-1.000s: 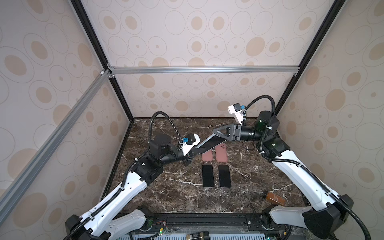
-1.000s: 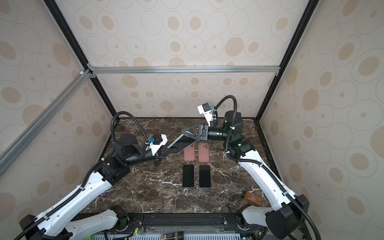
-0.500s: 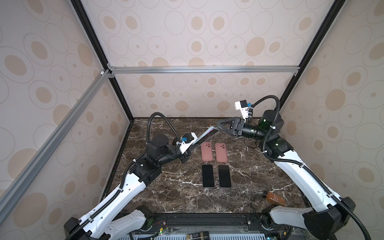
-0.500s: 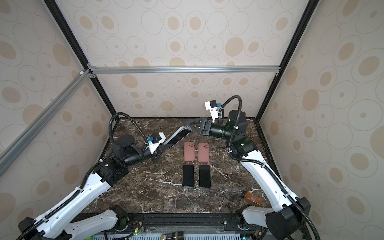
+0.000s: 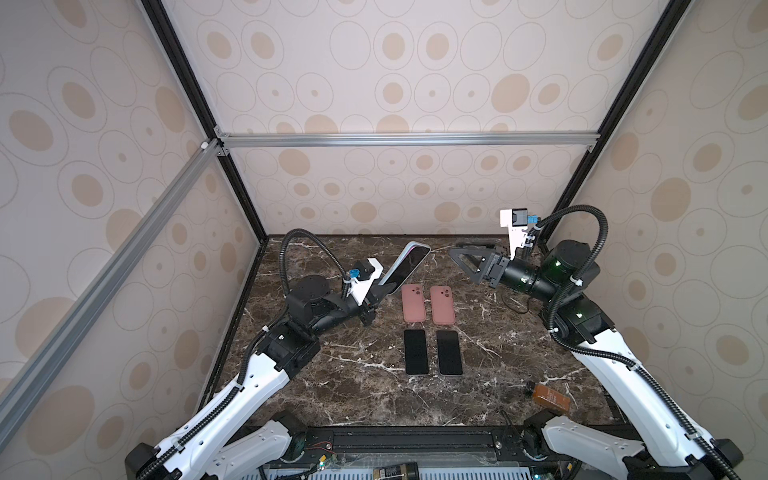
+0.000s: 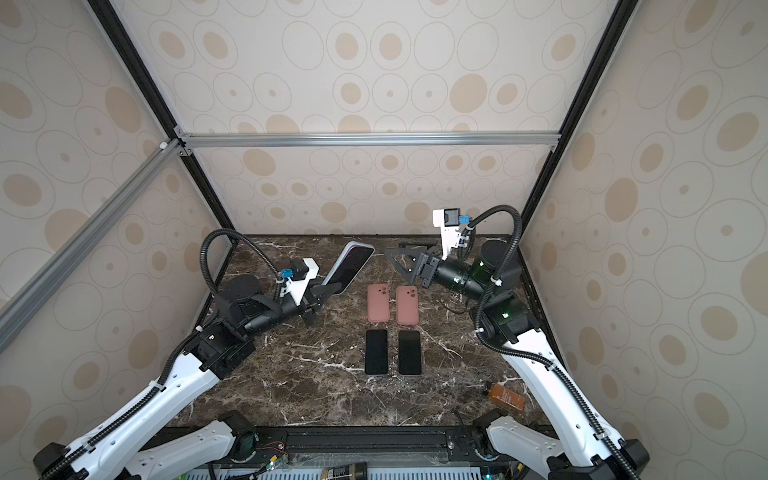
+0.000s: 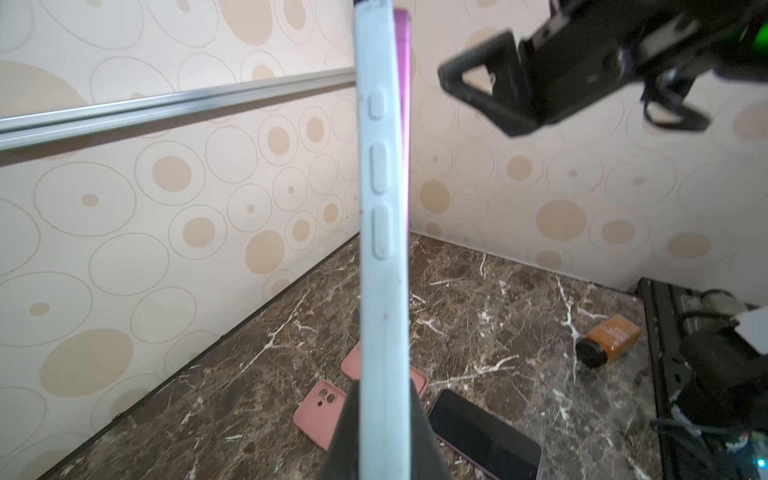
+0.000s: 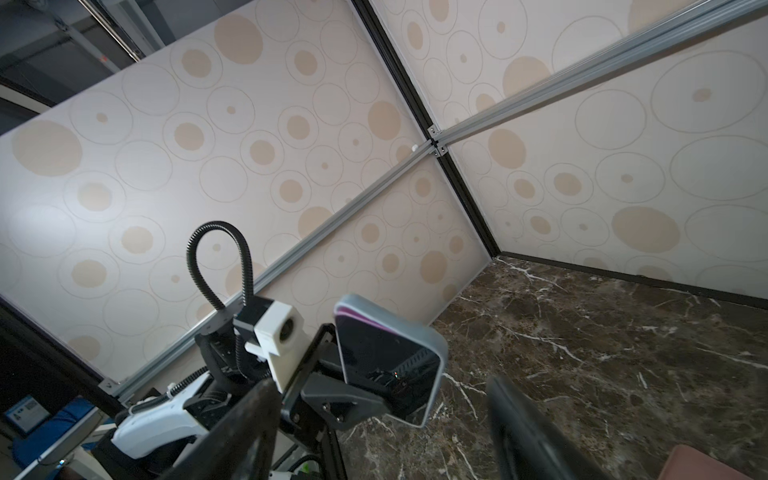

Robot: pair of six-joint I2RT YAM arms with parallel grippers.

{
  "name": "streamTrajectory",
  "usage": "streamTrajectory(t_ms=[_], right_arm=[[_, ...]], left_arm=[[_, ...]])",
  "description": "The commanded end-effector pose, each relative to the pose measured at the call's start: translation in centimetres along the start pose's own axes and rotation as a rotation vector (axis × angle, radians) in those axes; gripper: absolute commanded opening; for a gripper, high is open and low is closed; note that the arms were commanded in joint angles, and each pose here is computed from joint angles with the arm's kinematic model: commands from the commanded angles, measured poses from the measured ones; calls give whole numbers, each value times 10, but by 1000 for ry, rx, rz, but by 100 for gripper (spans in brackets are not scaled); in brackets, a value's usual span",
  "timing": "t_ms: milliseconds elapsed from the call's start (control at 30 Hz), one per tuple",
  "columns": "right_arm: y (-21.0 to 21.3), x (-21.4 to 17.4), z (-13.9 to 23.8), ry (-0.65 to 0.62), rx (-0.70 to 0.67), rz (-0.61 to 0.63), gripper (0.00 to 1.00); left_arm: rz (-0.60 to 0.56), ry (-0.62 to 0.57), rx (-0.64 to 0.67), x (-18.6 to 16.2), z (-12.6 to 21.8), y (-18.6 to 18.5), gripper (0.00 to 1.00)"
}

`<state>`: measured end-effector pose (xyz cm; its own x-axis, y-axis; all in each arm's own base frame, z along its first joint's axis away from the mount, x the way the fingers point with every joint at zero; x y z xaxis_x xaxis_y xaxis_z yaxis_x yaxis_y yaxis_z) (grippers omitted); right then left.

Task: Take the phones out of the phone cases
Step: 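Raise the phone upright with the left gripper while the right gripper approaches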

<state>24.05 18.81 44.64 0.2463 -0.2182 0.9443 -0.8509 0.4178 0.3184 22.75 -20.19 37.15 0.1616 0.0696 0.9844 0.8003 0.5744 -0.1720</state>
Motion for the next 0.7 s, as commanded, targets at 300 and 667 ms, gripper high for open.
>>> streamTrajectory(t_ms=[300,667], right_arm=[[36,-29,-7,76,343,292,69],[57,-37,-26,101,460,369,65]], left_arm=[[315,-273,-510,68,18,-47,0],[307,-237,-597,71,21,-57,0]])
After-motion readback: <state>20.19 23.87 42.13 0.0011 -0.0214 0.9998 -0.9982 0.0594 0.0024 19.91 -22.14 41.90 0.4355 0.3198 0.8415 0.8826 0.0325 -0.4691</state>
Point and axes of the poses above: each gripper's point midway between its finger pads, its own z axis back along the fingers, its own y axis along the line the jaws close on, x = y × z, the point moved 5 cm from there along z, back along the fingers, and after that the axes turned 12 degrees about z, right-handed, at the moved point
